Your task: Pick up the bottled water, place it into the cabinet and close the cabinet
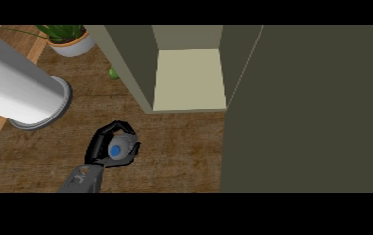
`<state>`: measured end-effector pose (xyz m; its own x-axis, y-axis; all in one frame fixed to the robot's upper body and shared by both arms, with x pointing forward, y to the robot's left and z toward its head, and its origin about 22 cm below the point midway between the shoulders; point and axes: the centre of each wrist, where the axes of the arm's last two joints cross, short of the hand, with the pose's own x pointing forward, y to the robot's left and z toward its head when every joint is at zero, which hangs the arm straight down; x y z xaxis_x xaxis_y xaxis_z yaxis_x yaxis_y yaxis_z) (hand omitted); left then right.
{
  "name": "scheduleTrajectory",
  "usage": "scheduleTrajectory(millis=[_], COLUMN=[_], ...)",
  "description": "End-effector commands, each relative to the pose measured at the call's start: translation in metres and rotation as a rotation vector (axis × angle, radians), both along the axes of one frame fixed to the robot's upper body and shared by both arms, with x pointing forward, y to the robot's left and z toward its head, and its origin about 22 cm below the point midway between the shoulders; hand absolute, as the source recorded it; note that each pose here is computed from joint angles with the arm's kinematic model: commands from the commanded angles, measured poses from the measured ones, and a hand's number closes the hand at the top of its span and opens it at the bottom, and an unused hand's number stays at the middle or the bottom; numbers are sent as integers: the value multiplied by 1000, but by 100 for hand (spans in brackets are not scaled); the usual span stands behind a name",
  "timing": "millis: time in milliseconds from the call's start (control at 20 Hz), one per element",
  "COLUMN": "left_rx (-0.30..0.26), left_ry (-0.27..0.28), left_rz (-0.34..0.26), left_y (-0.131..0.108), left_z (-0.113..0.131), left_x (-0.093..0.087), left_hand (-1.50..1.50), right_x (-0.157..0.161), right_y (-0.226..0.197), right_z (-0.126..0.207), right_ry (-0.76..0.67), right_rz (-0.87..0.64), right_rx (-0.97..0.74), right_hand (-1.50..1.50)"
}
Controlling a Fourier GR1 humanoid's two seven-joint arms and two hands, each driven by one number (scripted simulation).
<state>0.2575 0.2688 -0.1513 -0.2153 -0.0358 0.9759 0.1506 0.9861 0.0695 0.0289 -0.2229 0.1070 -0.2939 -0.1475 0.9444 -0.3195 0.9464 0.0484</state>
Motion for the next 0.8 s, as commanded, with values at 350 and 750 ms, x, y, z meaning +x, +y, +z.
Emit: scheduleTrajectory(millis=[350,750], left_rx=[-68,-134], left_ry=[20,9], left_rz=[9,-36], left_y=[-58,-99], left_z=[-6,39], left_x=[-5,26], left_hand=[150,150], right_x=[-4,-1], right_y=[-1,-14], right_z=[45,27], right_ry=[-26,-31], right_rz=[0,22], right_rx=[-30,-42], right_hand=[-150,-150])
